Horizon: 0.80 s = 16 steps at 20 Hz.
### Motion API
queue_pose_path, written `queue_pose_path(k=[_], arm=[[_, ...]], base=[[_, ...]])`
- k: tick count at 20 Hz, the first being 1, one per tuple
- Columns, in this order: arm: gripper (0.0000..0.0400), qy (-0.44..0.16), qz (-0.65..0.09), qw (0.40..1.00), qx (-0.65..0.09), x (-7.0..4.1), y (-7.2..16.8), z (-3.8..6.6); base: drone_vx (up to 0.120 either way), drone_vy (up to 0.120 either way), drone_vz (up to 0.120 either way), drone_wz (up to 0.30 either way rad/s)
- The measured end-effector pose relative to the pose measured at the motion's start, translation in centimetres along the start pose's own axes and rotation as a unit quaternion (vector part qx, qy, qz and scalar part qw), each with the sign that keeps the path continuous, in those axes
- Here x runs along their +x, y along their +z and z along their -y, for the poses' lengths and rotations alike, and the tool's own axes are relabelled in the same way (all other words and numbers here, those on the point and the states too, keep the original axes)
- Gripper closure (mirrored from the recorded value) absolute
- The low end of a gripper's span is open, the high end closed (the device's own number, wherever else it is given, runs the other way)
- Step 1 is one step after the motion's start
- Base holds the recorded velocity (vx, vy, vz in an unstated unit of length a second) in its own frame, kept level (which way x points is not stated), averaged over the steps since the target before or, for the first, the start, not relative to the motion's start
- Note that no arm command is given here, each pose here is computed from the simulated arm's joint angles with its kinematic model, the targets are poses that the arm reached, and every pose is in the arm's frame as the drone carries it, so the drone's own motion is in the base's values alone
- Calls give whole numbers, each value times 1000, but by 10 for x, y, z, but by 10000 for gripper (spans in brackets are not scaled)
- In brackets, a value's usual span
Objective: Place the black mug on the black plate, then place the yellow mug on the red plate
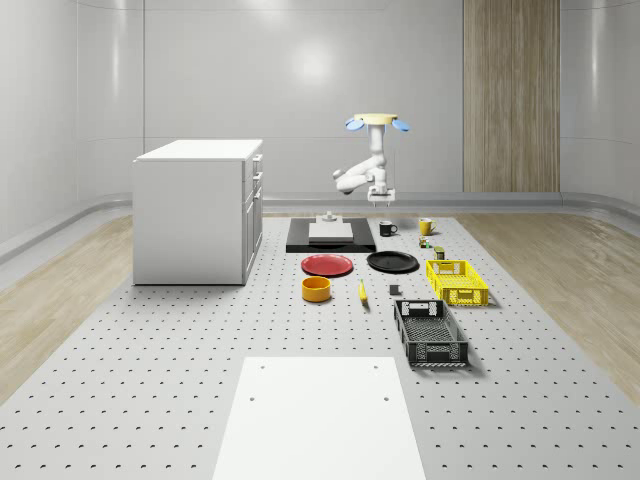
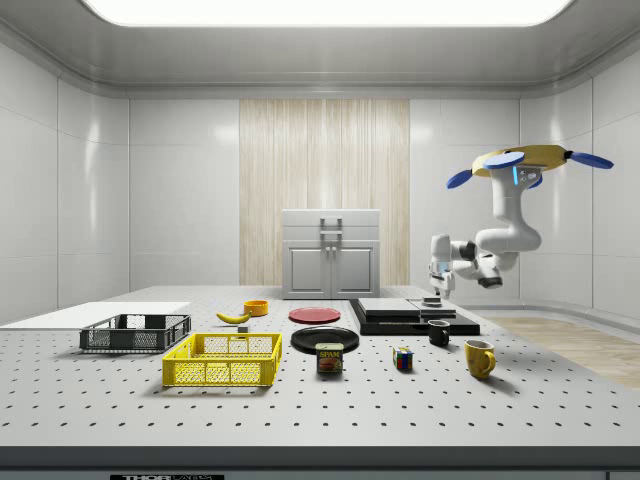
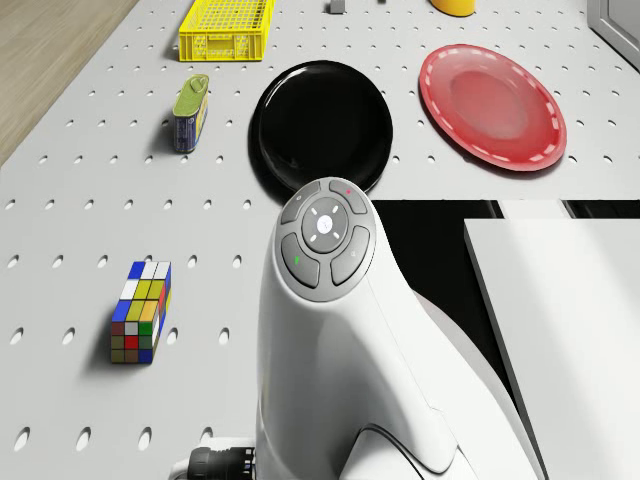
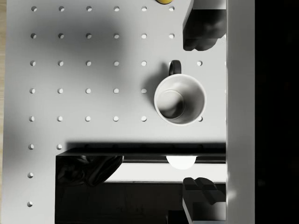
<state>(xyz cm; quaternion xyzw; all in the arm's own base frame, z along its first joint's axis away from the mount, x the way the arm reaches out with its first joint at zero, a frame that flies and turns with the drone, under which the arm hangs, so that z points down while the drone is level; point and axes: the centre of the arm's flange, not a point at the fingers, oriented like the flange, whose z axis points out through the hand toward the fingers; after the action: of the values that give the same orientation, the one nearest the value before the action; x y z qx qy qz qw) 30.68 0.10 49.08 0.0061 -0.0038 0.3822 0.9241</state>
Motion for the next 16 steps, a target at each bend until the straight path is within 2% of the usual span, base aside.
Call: queue_pose_path(k=[11, 16], arm=[[0, 0, -4, 1000, -4, -1, 0, 1], [0, 0, -5, 1000, -4, 6, 0, 8]], base=[[0, -4, -116, 0], [0, 0, 0, 0]])
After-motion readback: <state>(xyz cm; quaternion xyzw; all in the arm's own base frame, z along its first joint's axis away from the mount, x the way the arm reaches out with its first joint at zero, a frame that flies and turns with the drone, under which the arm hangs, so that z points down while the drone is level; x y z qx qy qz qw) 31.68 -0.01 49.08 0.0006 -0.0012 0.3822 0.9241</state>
